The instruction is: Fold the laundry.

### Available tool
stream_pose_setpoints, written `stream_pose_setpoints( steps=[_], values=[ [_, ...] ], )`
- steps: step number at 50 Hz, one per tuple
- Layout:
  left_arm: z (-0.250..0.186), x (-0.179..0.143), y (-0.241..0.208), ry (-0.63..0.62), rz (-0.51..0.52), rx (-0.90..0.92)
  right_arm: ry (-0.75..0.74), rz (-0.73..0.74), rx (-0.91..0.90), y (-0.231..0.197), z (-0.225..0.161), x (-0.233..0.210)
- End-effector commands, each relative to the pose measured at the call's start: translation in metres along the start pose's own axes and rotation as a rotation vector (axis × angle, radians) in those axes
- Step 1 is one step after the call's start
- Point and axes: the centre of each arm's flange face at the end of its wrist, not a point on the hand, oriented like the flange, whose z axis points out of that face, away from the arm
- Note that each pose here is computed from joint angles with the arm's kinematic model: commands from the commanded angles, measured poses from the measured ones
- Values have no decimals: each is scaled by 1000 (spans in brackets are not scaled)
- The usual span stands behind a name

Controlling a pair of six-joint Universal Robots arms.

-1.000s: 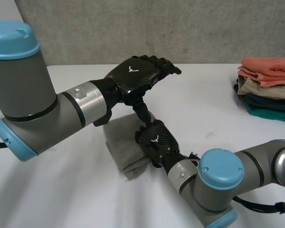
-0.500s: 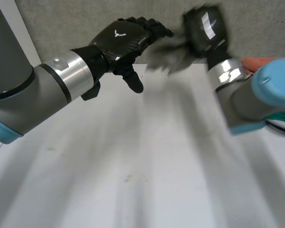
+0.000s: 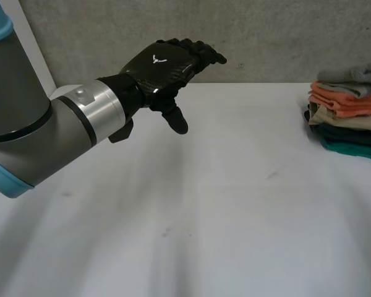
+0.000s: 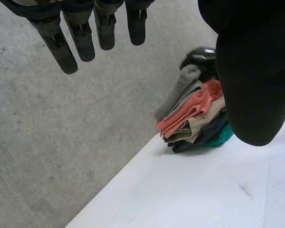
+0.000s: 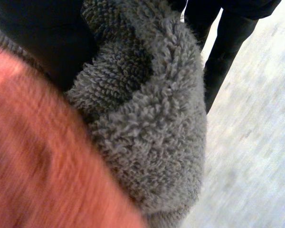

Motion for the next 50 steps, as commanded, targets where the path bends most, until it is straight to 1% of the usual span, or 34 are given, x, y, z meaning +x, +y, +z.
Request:
stream_pose_setpoints(
  steps=[1, 7, 11, 15, 18, 20, 22, 25, 27, 29, 30, 33, 34, 36, 37, 39, 40, 41, 43, 44, 47, 48, 50],
  values=[
    [0, 4, 4, 9, -5, -11, -62, 53, -105, 50, -34, 18],
    [1, 4, 6, 10, -8, -15, -60, 51, -111, 51, -38, 24],
    [1, 5, 4, 11, -8, -11, -26, 36, -95, 30, -33, 28],
    [1, 7, 0, 17, -3, 0, 85, 35, -101, -1, -33, 37],
    [0, 9, -2, 19, -3, 3, 115, 45, -113, -19, -34, 36],
    [0, 10, -3, 24, -4, 6, 133, 61, -136, -35, -37, 33],
    [0, 13, -4, 28, -3, 8, 139, 73, -159, -44, -40, 30],
    [-2, 19, -7, 42, -2, 15, 190, 114, -222, -56, -50, 30],
    [-3, 23, -9, 51, -1, 19, 259, 135, -282, -62, -61, 36],
    [-3, 24, -9, 52, -1, 19, 327, 125, -328, -69, -72, 50],
    [-4, 25, -10, 54, -3, 18, 392, 103, -379, -76, -84, 64],
    [-5, 26, -13, 54, 0, 25, 479, 19, -438, -92, -98, 82],
    [-7, 25, -17, 51, 5, 36, 534, -68, -452, -105, -101, 94],
    [-9, 25, -22, 47, 8, 46, 580, -163, -441, -122, -99, 101],
    [-11, 25, -27, 45, 9, 58, 628, -246, -426, -135, -98, 106],
    [-13, 24, -32, 40, 9, 72, 652, -305, -395, -147, -92, 106],
    [-15, 24, -37, 38, 9, 84, 657, -322, -367, -154, -87, 103],
    [-19, 22, -44, 25, 6, 103, 636, -333, -298, -168, -73, 86],
    [-22, 19, -51, 2, -4, 119, 584, -324, -222, -184, -58, 61],
    [-26, 16, -57, -28, -17, 133, 539, -304, -148, -201, -49, 38],
    [-32, 9, -66, -99, -31, 151, 462, -252, -65, -222, -45, 1],
    [-37, -1, -69, -167, -37, 154, 407, -208, -29, -230, -46, -22],
    [-42, -13, -67, -251, -38, 145, 338, -157, -6, -234, -49, -46]
  ],
)
